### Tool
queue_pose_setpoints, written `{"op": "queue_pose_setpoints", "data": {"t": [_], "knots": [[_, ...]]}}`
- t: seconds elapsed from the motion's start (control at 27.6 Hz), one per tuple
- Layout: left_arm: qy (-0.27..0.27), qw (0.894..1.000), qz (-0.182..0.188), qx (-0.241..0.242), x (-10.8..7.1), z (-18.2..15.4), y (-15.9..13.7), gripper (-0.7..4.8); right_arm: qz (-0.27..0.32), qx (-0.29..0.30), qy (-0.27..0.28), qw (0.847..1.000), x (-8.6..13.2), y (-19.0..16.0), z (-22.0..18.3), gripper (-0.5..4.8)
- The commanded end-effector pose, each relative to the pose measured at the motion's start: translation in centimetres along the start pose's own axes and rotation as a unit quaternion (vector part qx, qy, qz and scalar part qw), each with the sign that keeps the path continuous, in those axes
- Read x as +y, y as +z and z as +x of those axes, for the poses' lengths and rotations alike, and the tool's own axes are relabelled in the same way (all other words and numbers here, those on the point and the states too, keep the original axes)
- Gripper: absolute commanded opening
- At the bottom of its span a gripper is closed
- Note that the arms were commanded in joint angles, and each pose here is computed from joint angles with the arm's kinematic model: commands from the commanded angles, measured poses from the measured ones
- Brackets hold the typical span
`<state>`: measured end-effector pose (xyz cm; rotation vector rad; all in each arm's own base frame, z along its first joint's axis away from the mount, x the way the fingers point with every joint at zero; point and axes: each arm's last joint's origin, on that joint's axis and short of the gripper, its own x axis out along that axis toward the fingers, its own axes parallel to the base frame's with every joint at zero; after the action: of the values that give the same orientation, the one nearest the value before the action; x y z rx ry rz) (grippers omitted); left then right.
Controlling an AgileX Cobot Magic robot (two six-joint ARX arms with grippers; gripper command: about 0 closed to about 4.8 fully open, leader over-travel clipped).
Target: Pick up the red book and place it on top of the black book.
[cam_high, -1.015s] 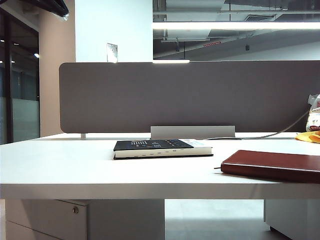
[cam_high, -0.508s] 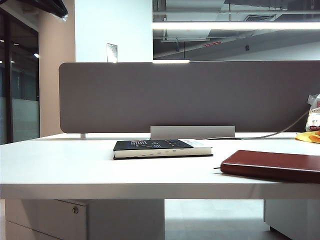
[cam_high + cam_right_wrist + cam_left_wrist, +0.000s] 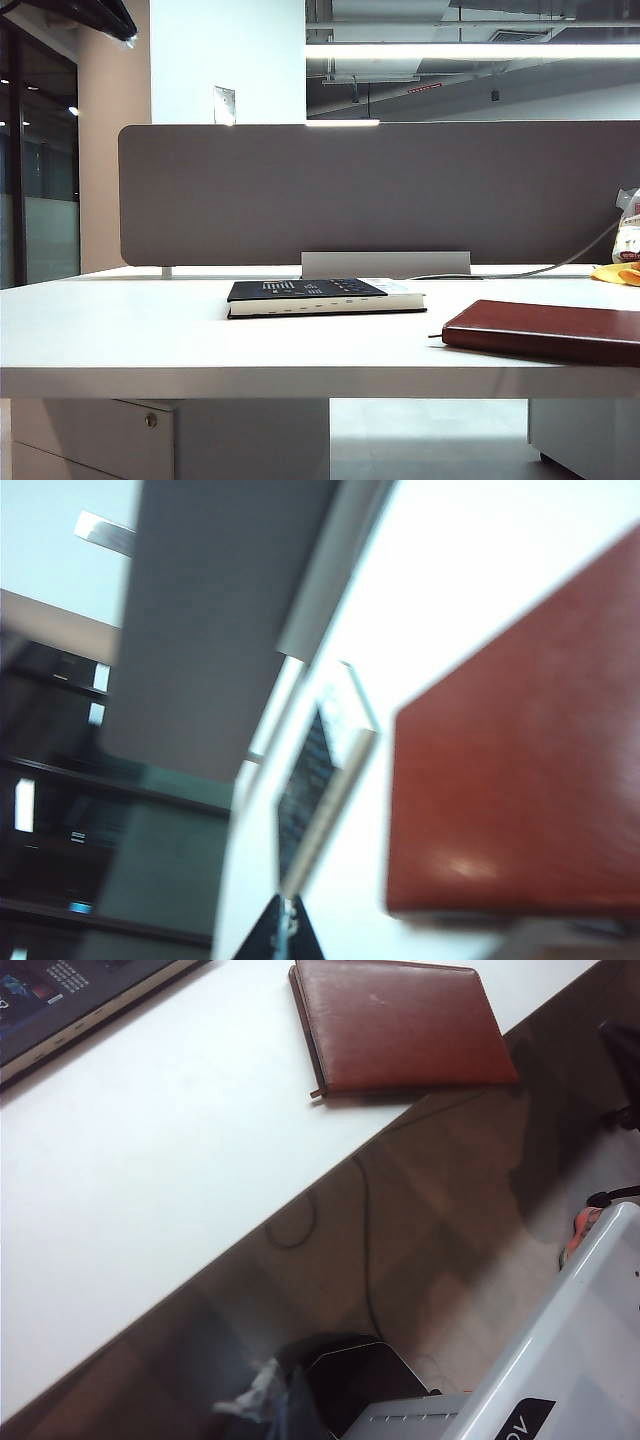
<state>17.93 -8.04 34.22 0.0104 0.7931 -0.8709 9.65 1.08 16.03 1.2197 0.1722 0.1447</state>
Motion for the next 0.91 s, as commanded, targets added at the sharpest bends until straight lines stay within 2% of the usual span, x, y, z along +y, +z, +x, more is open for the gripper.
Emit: {"op": "queue_pose_setpoints", "data": {"t": [0.04,0.47,0.62,0.69,0.91], "knots": [[-0.001,1.000,0.001,0.001,0.1,0.2,0.2,-0.06,0.018,-0.019,0.060,0.998,1.3,0.4,-0.1,-0.01],[-0.003,1.000,0.000,0.003,0.2,0.3,0.2,-0.06,0.001,-0.065,0.127,0.990,6.9,2.4,-1.9,-0.01],[-0.005,1.000,0.000,0.003,0.2,0.3,0.2,-0.06,-0.011,-0.061,0.128,0.990,8.8,3.0,-1.9,-0.01],[-0.005,1.000,0.000,0.003,0.2,0.3,0.2,-0.06,-0.030,-0.056,0.123,0.990,9.8,3.4,-1.6,-0.01],[-0.005,1.000,0.000,0.004,0.2,0.3,0.2,-0.06,-0.039,-0.042,0.096,0.994,11.8,4.3,0.2,-0.01]]}}
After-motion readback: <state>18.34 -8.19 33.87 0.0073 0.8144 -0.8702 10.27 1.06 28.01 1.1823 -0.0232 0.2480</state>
